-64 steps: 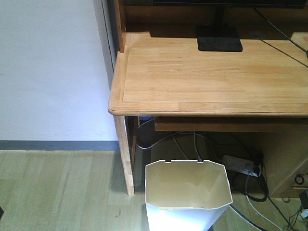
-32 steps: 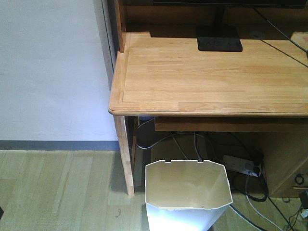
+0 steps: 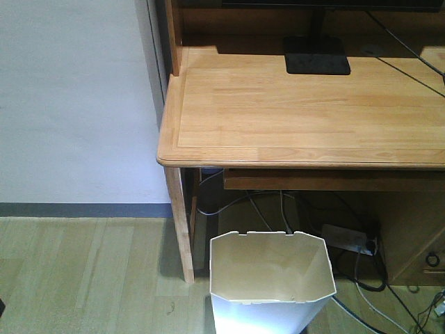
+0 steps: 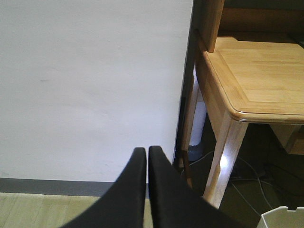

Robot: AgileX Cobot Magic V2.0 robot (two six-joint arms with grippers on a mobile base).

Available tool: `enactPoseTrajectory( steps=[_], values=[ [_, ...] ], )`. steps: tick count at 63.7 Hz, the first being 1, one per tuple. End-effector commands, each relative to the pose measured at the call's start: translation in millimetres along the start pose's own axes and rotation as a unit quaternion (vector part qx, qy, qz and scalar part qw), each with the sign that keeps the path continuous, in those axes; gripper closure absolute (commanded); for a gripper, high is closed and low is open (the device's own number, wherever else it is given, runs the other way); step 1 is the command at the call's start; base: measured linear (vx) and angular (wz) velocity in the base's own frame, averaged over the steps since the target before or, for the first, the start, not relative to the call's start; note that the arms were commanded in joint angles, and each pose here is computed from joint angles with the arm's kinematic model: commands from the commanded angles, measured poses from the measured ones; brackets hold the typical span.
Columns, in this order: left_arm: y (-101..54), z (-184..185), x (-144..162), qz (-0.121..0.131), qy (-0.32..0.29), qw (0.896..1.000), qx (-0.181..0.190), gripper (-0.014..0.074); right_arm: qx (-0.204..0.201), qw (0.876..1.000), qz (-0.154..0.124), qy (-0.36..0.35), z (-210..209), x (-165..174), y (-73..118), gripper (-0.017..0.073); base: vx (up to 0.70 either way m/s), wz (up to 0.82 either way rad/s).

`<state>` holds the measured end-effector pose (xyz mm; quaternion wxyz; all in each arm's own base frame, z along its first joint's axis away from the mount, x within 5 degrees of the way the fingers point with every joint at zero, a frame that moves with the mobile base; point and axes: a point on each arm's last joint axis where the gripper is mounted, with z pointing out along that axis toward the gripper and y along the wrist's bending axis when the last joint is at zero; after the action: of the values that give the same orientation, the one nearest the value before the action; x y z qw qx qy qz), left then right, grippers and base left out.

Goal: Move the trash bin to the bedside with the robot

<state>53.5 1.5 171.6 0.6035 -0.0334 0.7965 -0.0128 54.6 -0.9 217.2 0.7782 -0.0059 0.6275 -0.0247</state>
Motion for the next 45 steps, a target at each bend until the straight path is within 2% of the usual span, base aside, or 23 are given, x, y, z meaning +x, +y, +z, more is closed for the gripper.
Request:
enactPoseTrajectory(
  steps=[1,10,21,28,38,45],
  values=[
    [-0.7,1,-5,-0.003,-0.026,1.0,0.004,0.06,0.0,0.995,0.001,-0.102,-3,-17,0.2,0.0568,0.0,0.0],
    [-0.7,1,-5,-0.003,-0.026,1.0,0.004,0.06,0.005,0.997,0.047,-0.063,1,-26,-1.8,0.0568,0.0,0.0],
    [-0.7,1,-5,-0.003,-0.026,1.0,0.004,0.06,0.007,0.999,0.043,0.015,21,-56,-3.5,0.0568,0.0,0.0],
    [-0.7,1,-5,-0.003,-0.026,1.0,0.004,0.06,0.01,0.994,0.053,0.09,42,-71,-4.7,0.0568,0.0,0.0],
    [-0.7,1,-5,-0.003,-0.026,1.0,0.004,0.06,0.013,0.974,0.052,0.218,69,-72,-5.5,0.0568,0.0,0.0],
    [-0.7,1,-5,-0.003,-0.026,1.0,0.004,0.06,0.015,0.961,0.051,0.273,79,-65,-5.6,0.0568,0.0,0.0]
  ],
)
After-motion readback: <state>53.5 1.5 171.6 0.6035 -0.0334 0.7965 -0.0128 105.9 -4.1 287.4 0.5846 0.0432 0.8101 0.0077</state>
